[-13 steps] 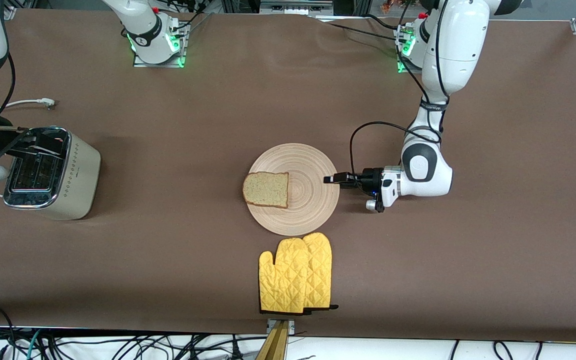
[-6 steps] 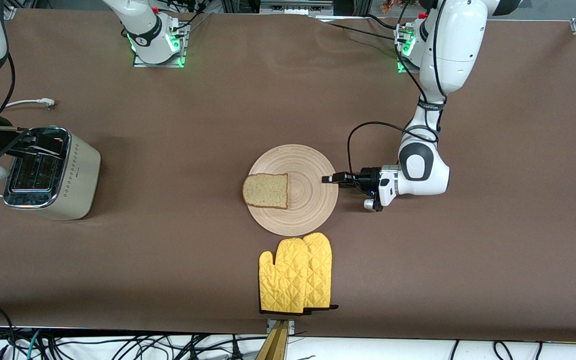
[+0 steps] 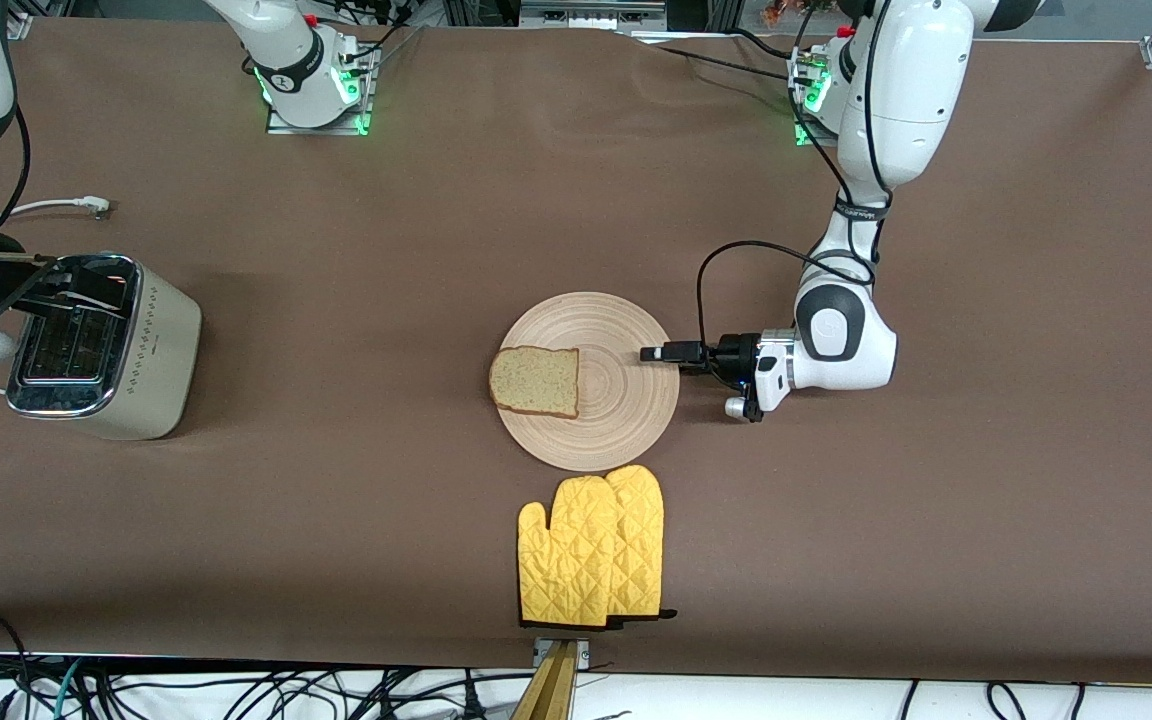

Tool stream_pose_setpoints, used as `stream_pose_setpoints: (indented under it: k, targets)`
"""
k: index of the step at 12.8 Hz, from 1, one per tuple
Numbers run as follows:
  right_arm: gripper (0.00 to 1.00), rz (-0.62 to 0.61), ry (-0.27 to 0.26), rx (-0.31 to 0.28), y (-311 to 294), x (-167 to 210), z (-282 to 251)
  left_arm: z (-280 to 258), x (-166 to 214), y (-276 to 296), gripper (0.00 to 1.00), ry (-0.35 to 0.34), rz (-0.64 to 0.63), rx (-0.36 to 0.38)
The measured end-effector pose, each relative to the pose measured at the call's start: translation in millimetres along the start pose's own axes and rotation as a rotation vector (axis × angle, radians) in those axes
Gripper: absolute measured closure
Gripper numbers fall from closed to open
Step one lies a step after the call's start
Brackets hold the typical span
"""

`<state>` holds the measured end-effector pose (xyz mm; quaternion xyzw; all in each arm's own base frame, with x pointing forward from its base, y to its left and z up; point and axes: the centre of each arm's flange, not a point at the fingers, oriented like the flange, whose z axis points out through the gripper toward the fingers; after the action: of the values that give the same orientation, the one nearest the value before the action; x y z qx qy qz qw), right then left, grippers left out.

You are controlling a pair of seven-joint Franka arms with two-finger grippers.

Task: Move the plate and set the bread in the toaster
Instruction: 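Open the left gripper and withdraw while the right gripper reaches out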

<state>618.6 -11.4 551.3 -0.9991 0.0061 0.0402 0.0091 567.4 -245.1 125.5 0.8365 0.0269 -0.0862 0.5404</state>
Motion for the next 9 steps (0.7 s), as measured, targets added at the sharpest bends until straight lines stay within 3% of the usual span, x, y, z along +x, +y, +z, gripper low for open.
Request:
stream_pose_setpoints:
  k: [1, 5, 9]
  targets:
    - [0.00, 0.000, -0.001, 0.000, 0, 0, 0, -3, 1, 0, 0.01, 0.004, 0.000, 0.002]
    - [0.00, 0.001, -0.028, 0.001, 0, 7, 17, -52, 13, -4, 0.00, 0.024, 0.013, 0.042]
    - [0.00, -0.021, -0.032, 0.000, -14, 8, 20, -162, 14, 40, 0.00, 0.002, -0.036, 0.197]
